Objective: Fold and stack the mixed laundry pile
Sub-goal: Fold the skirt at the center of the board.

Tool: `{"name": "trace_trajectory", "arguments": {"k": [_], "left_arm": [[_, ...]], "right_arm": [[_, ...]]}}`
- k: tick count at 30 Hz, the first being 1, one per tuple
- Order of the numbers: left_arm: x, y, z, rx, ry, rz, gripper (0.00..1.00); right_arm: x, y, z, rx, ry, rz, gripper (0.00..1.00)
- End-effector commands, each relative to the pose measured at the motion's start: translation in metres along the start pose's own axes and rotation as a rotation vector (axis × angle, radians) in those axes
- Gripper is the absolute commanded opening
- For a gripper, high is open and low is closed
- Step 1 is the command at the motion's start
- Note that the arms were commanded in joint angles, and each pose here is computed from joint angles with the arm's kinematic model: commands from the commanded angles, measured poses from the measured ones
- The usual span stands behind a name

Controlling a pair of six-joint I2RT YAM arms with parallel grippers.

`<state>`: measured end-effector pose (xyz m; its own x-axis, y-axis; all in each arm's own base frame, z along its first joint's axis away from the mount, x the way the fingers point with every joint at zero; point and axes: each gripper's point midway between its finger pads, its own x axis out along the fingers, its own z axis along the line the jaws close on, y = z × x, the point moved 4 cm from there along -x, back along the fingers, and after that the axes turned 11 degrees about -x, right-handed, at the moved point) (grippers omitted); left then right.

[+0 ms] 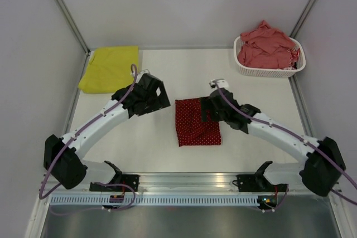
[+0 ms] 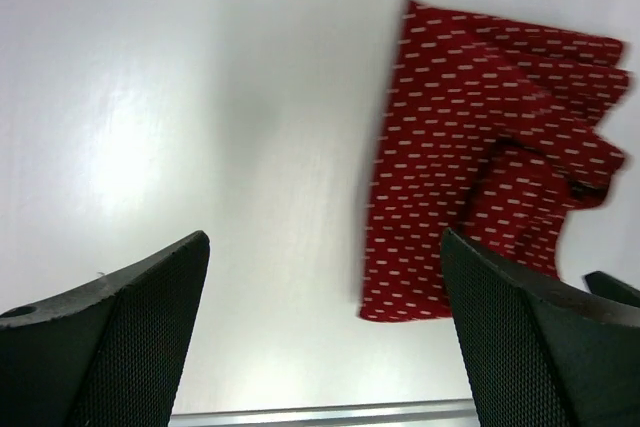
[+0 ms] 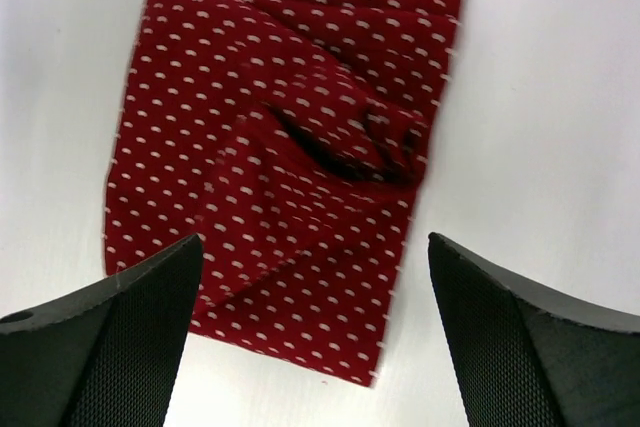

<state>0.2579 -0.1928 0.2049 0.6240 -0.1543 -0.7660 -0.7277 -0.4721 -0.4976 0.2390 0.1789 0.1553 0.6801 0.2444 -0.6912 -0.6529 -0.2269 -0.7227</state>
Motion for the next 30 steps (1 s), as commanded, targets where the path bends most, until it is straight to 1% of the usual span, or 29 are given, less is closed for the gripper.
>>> {"name": "trace_trajectory", "arguments": {"k": [1,2,3,4,5,6,7,8,12,16,19,20,22,24,25,29,30], "left_arm": [[-0.004,-0.002,0.038,-0.116,-0.063,-0.025,1.00],[-0.001,0.003,0.049,-0.120,-0.088,-0.016,1.00],[0.000,0.004,0.053,-0.126,-0.097,-0.017,1.00],[0.000,0.003,0.057,-0.133,-0.105,-0.020,1.00],[0.000,0.005,0.062,-0.130,-0.112,-0.019,1.00],[-0.001,0.004,0.063,-0.132,-0.117,-0.020,1.00],[0.000,0.004,0.066,-0.130,-0.122,-0.021,1.00],[0.001,0.006,0.068,-0.128,-0.131,-0.017,1.00],[0.005,0.007,0.073,-0.120,-0.150,-0.013,1.00],[0.008,0.007,0.077,-0.119,-0.168,-0.010,1.00],[0.010,0.007,0.077,-0.115,-0.172,-0.007,0.99],[0.010,0.008,0.077,-0.115,-0.173,-0.006,1.00],[0.011,0.008,0.078,-0.115,-0.176,-0.005,1.00],[0.012,0.008,0.078,-0.114,-0.179,-0.004,1.00],[0.013,0.008,0.078,-0.113,-0.181,-0.004,1.00],[0.016,0.007,0.076,-0.106,-0.183,-0.002,1.00],[0.016,0.007,0.075,-0.103,-0.181,0.000,1.00]], "right_arm": [[0.014,-0.033,0.022,-0.113,0.159,-0.014,0.98],[0.021,-0.036,0.023,-0.134,0.208,-0.009,0.98],[0.036,-0.029,0.027,-0.173,0.244,0.035,0.98],[0.036,-0.036,0.038,-0.197,0.250,0.030,0.98],[0.041,-0.035,0.042,-0.219,0.267,0.043,0.98],[0.053,-0.026,0.043,-0.252,0.307,0.085,0.98],[0.055,-0.030,0.051,-0.264,0.309,0.078,0.98],[0.065,-0.022,0.054,-0.291,0.325,0.108,0.98],[0.077,-0.010,0.058,-0.335,0.403,0.152,0.98],[0.070,-0.001,0.050,-0.343,0.506,0.163,0.98],[0.060,0.007,0.045,-0.340,0.520,0.168,0.98],[0.055,0.007,0.044,-0.317,0.519,0.156,0.98],[0.049,0.020,0.040,-0.319,0.526,0.178,0.98],[0.041,0.025,0.036,-0.283,0.535,0.173,0.98],[0.039,0.035,0.032,-0.288,0.546,0.188,0.98],[0.023,0.053,0.019,-0.222,0.560,0.204,0.98],[0.019,0.065,0.014,-0.198,0.573,0.220,0.98]]}}
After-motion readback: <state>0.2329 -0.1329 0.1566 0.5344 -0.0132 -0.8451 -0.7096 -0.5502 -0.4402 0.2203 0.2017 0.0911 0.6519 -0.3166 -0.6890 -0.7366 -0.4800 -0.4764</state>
